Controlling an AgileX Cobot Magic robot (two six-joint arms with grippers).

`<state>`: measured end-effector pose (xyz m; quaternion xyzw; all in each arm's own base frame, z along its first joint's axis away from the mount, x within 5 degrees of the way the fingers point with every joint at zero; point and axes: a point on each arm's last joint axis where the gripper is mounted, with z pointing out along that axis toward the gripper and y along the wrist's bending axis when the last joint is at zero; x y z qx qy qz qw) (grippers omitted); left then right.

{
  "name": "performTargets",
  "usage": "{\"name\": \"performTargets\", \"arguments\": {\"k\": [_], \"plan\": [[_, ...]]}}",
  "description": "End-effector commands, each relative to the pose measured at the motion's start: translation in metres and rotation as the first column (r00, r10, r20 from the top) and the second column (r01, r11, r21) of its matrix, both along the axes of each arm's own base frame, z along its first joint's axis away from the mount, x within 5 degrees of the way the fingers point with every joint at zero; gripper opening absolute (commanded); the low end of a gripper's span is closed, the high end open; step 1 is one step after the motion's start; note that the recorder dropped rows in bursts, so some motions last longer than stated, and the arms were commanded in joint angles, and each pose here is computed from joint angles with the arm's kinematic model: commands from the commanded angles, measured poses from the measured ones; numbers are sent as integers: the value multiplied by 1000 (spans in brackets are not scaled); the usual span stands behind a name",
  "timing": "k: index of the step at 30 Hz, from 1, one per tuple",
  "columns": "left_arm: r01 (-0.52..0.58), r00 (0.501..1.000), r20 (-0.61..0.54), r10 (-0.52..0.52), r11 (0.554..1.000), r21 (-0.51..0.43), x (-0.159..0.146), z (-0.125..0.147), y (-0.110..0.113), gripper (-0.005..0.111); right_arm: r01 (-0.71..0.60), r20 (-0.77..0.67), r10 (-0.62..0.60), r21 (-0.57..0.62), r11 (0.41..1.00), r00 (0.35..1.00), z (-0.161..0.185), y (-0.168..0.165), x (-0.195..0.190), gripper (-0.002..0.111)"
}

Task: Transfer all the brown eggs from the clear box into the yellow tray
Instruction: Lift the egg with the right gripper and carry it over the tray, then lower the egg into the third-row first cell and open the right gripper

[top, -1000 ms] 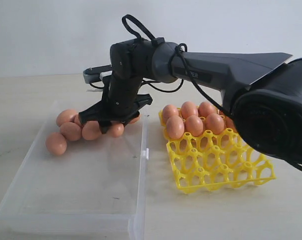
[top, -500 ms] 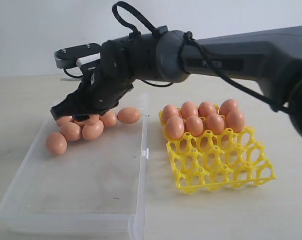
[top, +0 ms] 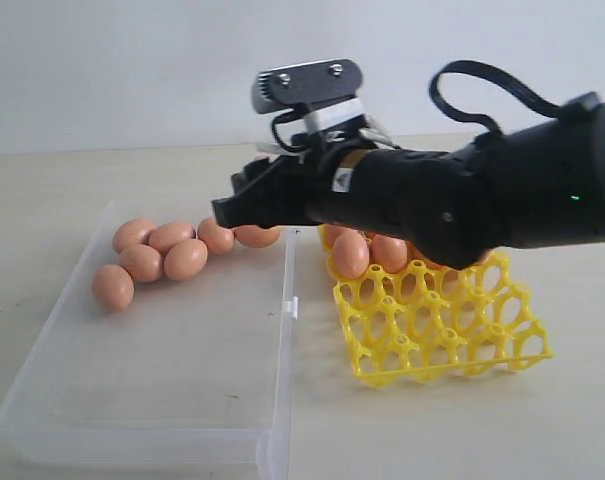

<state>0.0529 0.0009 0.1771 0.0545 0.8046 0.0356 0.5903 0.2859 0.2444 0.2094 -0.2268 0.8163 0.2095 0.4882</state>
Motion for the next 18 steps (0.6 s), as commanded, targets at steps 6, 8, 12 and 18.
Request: {"name": "performTargets", "arguments": {"k": [6,8,12,18], "plan": [[4,1000,16,-4,1000,-7,0,2,0,0,182,-4,-182,-32,983,983,-18,-71,9,0],[4,1000,16,-4,1000,-7,0,2,0,0,192,-12,-193,-52,980,981,-20,-79,12,0],[4,1000,16,-4,1000,-7,0,2,0,0,212,-37,-216,-79,974,976,-23,-91,17,0],[4,1000,16,-4,1000,-7,0,2,0,0,193,-68,-203,-129,973,977,-27,-95,16,0]]}}
